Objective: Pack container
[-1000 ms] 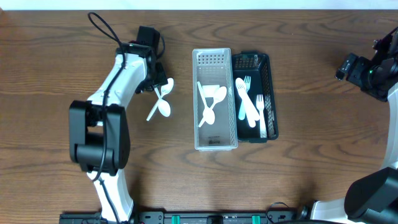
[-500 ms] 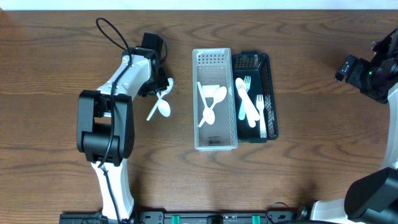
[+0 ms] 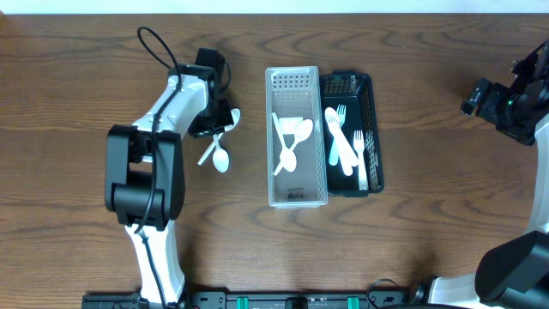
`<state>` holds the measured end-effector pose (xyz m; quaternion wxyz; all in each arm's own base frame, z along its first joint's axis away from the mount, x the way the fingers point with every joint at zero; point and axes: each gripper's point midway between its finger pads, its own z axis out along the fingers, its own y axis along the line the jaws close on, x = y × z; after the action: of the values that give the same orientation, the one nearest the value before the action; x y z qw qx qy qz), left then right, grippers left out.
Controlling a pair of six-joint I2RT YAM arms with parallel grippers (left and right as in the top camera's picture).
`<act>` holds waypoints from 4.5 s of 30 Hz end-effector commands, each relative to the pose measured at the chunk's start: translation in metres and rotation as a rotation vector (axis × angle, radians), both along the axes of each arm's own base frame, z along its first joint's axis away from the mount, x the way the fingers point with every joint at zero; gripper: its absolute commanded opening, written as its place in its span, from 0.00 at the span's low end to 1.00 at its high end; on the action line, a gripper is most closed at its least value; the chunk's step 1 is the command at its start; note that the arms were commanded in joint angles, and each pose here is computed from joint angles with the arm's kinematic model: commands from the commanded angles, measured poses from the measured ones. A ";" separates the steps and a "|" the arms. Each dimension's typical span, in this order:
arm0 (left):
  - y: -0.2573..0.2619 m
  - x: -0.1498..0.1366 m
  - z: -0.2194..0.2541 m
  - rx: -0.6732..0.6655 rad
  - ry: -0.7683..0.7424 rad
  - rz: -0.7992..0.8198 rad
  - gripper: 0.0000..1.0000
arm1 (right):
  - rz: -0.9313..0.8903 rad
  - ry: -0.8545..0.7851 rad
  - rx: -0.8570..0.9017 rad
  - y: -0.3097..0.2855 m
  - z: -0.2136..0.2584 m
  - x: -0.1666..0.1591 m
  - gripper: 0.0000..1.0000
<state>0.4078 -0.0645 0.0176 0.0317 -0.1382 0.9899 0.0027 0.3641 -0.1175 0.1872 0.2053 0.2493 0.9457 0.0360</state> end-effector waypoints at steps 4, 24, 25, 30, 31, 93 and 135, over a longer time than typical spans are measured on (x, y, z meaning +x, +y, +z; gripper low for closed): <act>-0.049 0.014 0.148 -0.193 -0.311 -0.116 0.06 | -0.016 0.009 0.012 -0.002 -0.004 -0.001 0.99; -0.173 -0.045 0.124 -0.066 -0.288 -0.544 0.36 | -0.016 -0.008 0.006 -0.004 -0.002 0.003 0.99; -0.168 -0.043 0.129 -0.060 -0.292 -0.550 0.40 | -0.016 -0.008 0.006 -0.004 -0.002 0.003 0.99; -0.110 -0.027 0.152 0.068 -0.323 -0.506 0.55 | -0.016 -0.008 0.006 -0.004 -0.002 0.003 0.99; -0.096 -0.024 0.152 0.096 -0.315 -0.511 0.55 | -0.016 -0.008 0.006 -0.004 -0.002 0.003 0.99; -0.055 -0.021 0.152 -0.007 -0.203 -0.558 0.06 | -0.016 -0.008 0.005 -0.004 -0.002 0.003 0.99; -0.053 -0.074 0.342 0.154 -0.829 -0.322 0.52 | 0.324 -0.584 -0.147 0.050 0.176 -0.017 0.99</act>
<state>0.3509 -0.1636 0.3062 0.3618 0.0712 0.9285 -0.0440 0.3714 -0.0835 0.2978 0.3933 0.1065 0.9100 0.0769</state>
